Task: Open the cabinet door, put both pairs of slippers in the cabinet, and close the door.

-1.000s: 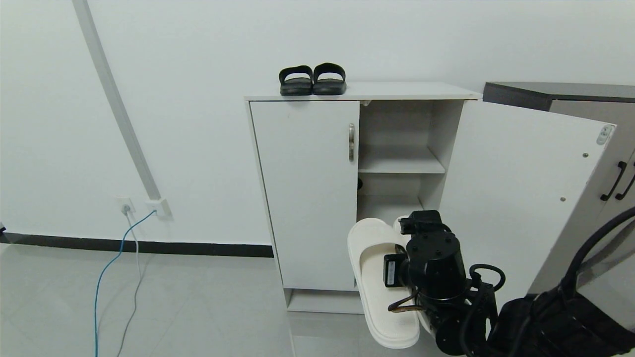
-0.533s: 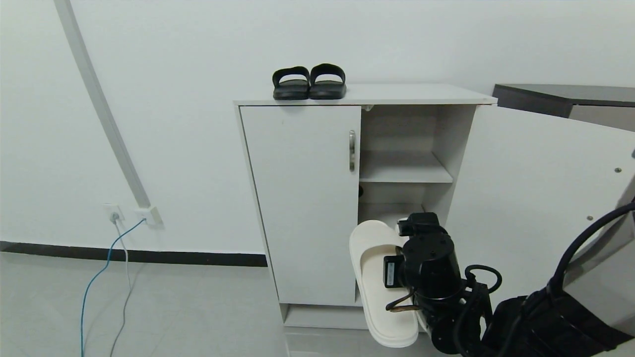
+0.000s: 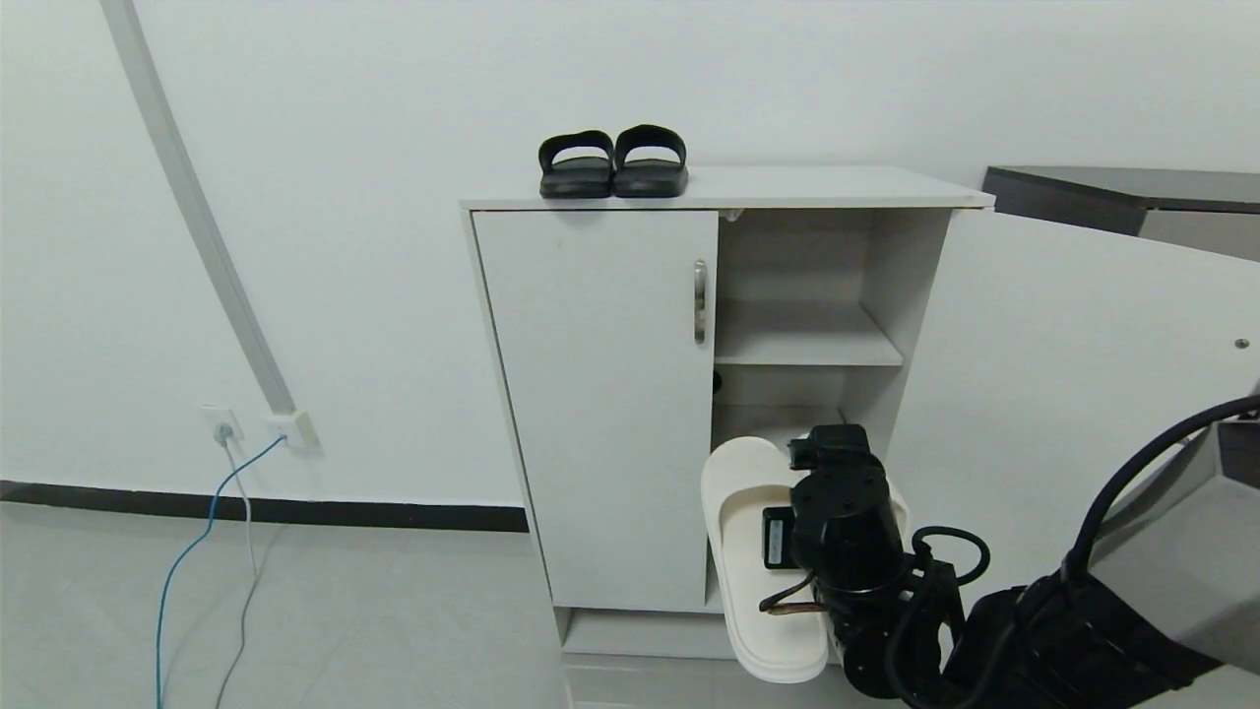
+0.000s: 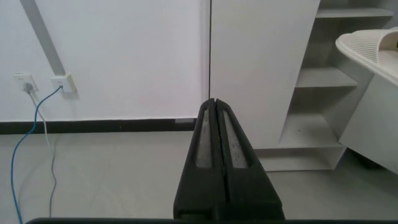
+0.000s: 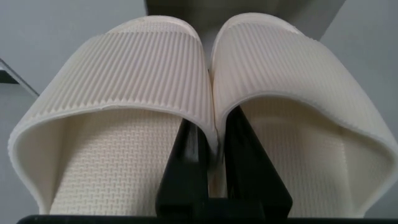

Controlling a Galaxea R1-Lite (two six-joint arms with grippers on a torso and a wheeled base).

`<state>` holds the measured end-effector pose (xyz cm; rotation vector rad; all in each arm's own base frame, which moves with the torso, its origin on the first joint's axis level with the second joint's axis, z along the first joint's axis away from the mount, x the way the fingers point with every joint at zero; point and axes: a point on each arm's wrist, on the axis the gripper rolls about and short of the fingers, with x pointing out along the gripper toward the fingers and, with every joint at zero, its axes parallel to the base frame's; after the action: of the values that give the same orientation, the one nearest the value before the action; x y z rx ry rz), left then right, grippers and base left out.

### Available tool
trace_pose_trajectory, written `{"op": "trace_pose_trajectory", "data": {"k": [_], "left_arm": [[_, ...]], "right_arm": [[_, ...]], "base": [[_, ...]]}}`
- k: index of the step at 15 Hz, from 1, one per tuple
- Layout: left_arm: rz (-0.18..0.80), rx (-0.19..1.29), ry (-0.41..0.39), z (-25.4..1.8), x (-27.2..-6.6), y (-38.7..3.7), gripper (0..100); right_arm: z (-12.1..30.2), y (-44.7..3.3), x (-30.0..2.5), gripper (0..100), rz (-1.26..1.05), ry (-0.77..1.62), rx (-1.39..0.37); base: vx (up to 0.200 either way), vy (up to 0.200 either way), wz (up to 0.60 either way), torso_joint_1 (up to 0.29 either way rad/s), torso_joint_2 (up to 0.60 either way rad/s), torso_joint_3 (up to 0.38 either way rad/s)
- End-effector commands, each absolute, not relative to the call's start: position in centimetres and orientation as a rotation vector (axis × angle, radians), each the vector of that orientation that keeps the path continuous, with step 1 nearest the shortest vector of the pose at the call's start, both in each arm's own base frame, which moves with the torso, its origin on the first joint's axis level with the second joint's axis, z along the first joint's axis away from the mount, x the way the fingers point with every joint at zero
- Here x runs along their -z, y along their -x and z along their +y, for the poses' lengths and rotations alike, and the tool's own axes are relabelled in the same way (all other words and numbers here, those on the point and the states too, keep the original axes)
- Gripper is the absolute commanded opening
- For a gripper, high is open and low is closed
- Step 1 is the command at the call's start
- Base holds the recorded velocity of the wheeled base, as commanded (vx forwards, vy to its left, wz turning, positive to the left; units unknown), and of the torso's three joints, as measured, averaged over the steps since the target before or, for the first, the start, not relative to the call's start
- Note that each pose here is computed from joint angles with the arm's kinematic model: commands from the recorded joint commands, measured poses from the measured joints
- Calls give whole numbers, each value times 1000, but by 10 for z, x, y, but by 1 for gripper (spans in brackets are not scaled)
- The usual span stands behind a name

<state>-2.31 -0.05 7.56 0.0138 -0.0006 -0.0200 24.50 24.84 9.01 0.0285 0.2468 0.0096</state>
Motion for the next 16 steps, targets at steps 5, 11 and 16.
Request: {"op": "trace_pose_trajectory", "data": {"k": [5, 11, 16], "left_arm": [[1, 20, -14, -1, -76, 23, 0], [1, 20, -15, -1, -76, 23, 0], [1, 20, -15, -1, -76, 23, 0]], "right_arm": [[245, -249, -85, 0, 257, -18, 7], [257, -255, -55, 0, 274, 5, -10], [279, -278, -28, 0, 244, -10, -26]], "base": [[0, -200, 0, 0, 0, 3], [0, 0, 0, 0, 0, 0], [0, 0, 0, 0, 0, 0]]}}
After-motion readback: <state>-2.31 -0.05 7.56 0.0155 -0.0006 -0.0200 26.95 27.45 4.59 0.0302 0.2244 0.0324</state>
